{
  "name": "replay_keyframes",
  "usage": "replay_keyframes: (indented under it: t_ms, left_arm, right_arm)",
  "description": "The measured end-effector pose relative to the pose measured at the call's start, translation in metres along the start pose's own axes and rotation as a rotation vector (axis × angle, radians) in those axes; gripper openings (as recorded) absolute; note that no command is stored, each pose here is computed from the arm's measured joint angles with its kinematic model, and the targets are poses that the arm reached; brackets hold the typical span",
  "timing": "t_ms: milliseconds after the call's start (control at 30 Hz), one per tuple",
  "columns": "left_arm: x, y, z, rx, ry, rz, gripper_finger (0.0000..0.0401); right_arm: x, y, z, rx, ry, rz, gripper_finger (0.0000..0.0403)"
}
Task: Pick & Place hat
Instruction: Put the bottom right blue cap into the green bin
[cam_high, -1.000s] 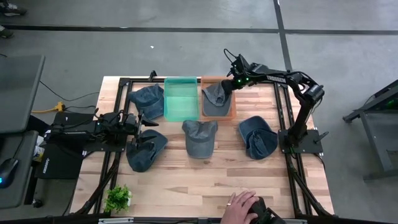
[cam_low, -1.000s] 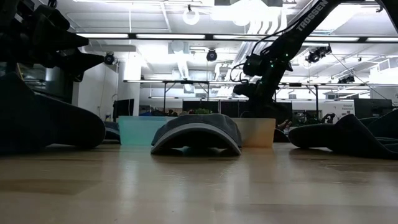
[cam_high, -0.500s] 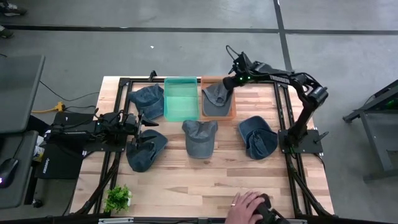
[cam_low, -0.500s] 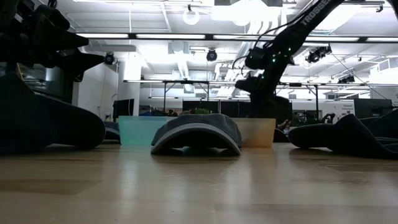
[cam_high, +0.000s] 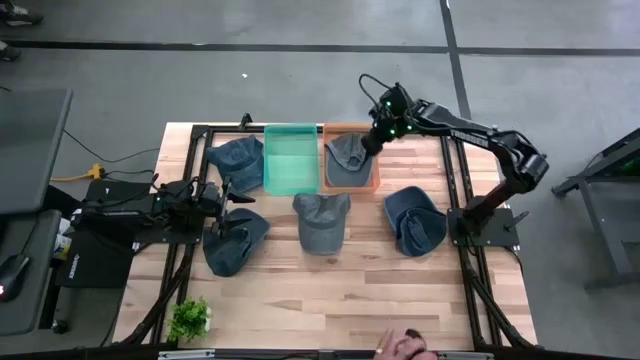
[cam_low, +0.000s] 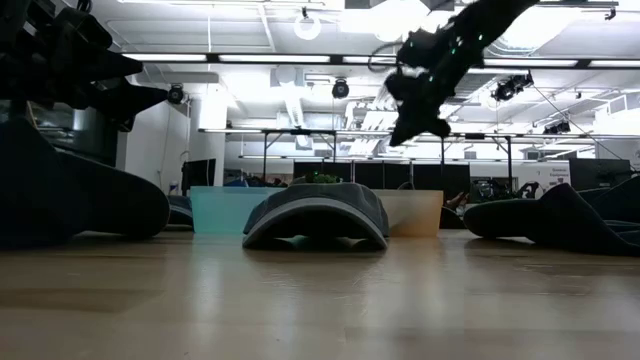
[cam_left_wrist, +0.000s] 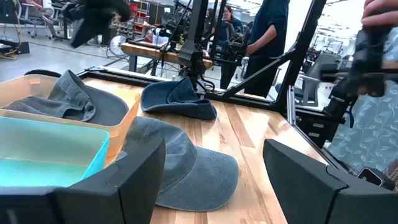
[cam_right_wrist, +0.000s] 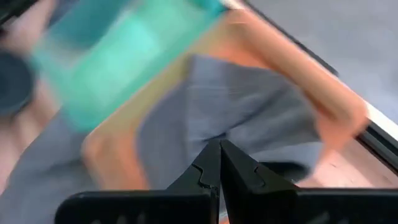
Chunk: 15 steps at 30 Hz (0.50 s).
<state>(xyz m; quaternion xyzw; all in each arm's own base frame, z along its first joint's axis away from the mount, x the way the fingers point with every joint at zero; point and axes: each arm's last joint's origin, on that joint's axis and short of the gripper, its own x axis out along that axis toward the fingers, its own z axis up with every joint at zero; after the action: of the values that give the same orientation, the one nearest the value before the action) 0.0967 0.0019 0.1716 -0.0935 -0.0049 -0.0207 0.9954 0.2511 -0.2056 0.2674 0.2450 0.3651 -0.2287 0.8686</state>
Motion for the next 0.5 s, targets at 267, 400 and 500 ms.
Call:
replay_keyframes:
  t_ms: [267,400,500]
  left_arm:
    - [0.0,0.0,0.0,0.0,0.001,0.0,0.0269]
    - [0.0,0.0,0.0,0.0,0.0,0.0,0.0269]
    - [0.0,0.0,0.0,0.0,0.0,0.0,0.0269]
  right_arm:
    - [-0.035,0.048,-0.016,-0.317,0.039,0.142,0.0]
    - [-0.047,0.065,-0.029,-0.429,0.101,0.175,0.0]
    - [-0.051,0.077,-0.039,-0.473,0.162,0.203,0.0]
